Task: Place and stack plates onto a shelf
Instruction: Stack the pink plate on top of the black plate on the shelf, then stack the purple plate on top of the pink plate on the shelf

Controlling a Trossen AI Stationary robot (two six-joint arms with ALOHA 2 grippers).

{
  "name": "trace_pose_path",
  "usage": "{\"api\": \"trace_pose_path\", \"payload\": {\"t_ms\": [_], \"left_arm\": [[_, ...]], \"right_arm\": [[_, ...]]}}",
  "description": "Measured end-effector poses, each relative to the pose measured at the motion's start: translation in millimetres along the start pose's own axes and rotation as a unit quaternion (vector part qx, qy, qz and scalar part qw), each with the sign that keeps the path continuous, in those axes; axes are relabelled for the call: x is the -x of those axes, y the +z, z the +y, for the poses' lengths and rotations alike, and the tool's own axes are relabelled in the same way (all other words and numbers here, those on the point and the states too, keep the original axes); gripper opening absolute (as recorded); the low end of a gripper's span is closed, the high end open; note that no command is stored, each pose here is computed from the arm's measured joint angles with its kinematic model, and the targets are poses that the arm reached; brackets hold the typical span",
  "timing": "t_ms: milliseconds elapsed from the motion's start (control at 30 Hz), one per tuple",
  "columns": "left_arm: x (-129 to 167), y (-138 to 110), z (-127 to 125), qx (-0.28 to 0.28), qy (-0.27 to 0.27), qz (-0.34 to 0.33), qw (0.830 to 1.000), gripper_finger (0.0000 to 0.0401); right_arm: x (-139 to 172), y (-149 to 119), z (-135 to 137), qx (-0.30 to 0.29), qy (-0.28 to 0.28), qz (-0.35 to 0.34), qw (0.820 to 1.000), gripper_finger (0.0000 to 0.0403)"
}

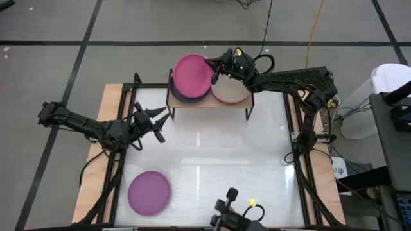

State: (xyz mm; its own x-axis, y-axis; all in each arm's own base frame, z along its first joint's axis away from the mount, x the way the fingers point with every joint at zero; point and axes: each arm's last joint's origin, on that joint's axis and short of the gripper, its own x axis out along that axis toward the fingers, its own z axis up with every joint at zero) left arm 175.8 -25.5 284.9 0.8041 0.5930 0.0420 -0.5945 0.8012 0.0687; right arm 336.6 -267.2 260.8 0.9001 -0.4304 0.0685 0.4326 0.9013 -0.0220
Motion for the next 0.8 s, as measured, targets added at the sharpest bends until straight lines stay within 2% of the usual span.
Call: {"api": "trace_pose_path", "payload": {"t_ms": [133,433,567,667,800], "left_arm": [[-2.1,-0.5,2.1,-0.003,0.008,0.001,1.000,0.0138],[-2.5,-0.9,2.5,-0.001,0.010,0.003,1.000,0.0138],[-2.5,-2.2,2.3,-0.002,0.009,0.007,1.000,0.0138],[-2.3,-6.1,1.9,0.000,0.005,0.021,1.000,0.0138],[-2.7,-17.2,-3.4,-0.025,-0.041,0.058,0.997,0.0138]], "right_arm": [[-1.0,-3.6,-0.2,0.007,0.001,0.005,1.000,0.0014],[-1.7,-3.7,3.1,0.016,0.005,0.005,1.000,0.0072],[1.9,5.8,4.6,0.014,0.011,0.000,1.000,0.0100],[9.0,26.6,9.3,-0.005,0.054,-0.024,0.998,0.0115],[26.3,67.4,24.4,-0.007,0.146,-0.066,0.987,0.0122]]}}
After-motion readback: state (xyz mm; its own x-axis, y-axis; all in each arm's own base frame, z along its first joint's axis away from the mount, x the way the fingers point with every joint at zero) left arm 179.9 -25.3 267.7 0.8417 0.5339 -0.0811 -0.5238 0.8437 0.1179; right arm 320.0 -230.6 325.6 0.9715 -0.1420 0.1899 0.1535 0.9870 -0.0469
